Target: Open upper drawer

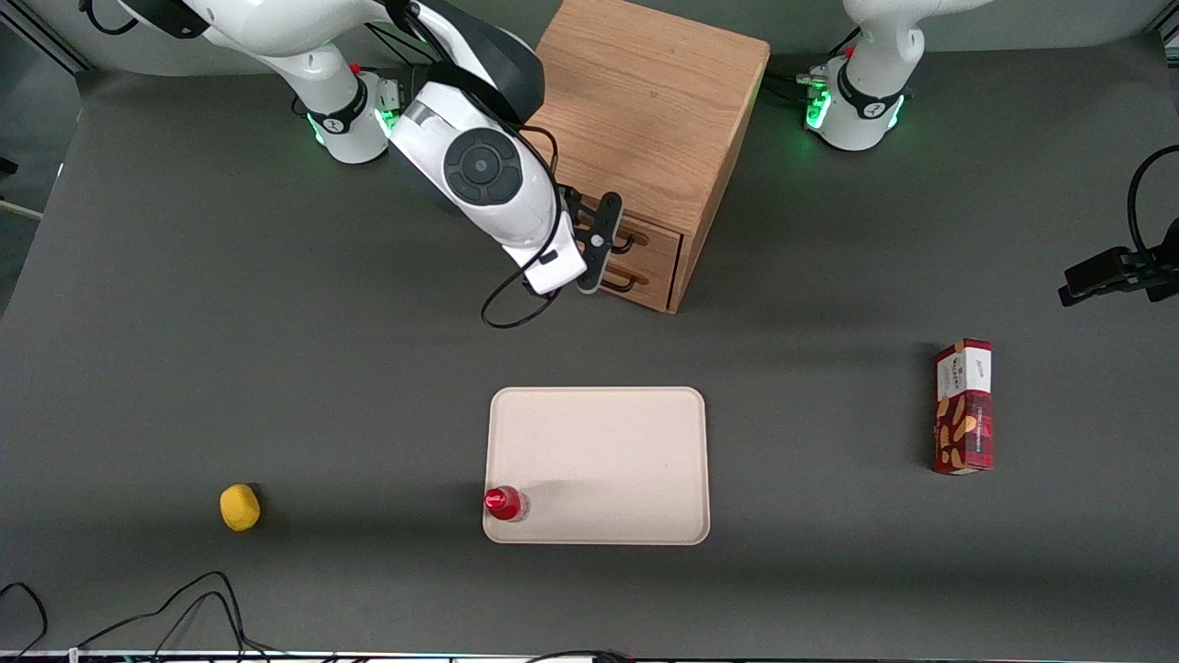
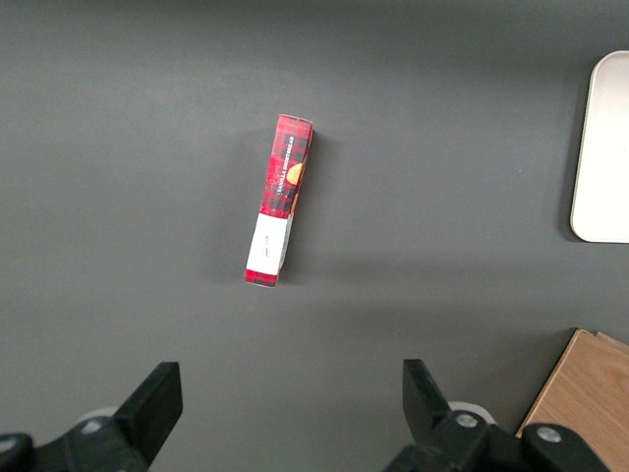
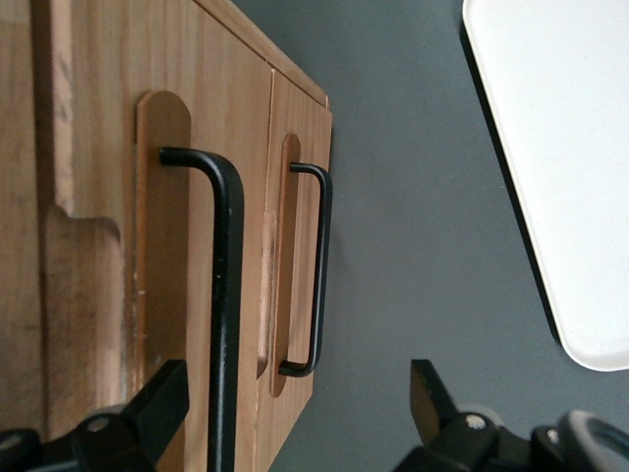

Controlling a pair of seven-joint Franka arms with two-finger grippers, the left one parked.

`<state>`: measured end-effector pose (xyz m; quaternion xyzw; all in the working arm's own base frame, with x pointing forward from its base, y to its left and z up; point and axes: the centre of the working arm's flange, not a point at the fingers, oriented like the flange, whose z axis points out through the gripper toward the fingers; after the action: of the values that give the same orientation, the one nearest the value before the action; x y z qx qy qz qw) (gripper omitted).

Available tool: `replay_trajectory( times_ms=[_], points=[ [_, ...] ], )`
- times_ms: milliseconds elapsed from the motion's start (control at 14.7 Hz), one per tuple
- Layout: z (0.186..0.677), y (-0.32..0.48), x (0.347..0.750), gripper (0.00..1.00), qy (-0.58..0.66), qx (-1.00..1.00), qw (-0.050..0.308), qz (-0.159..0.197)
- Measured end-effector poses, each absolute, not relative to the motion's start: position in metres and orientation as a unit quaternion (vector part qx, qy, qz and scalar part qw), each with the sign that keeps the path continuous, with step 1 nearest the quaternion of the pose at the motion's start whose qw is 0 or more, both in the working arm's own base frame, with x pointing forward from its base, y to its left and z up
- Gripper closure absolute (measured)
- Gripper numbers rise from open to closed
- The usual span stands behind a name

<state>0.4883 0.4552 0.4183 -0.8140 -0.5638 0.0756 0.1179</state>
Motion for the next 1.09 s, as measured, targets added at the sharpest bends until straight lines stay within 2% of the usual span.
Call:
replay_trajectory(
  times_ms=[750,1091],
  points=[
    [0.389,0.457,0.496,0.0,-0.57,-0.812,0.105,0.062],
    [0.387,0.441,0.513,0.0,-0.566,-0.816,0.103,0.057]
  ],
)
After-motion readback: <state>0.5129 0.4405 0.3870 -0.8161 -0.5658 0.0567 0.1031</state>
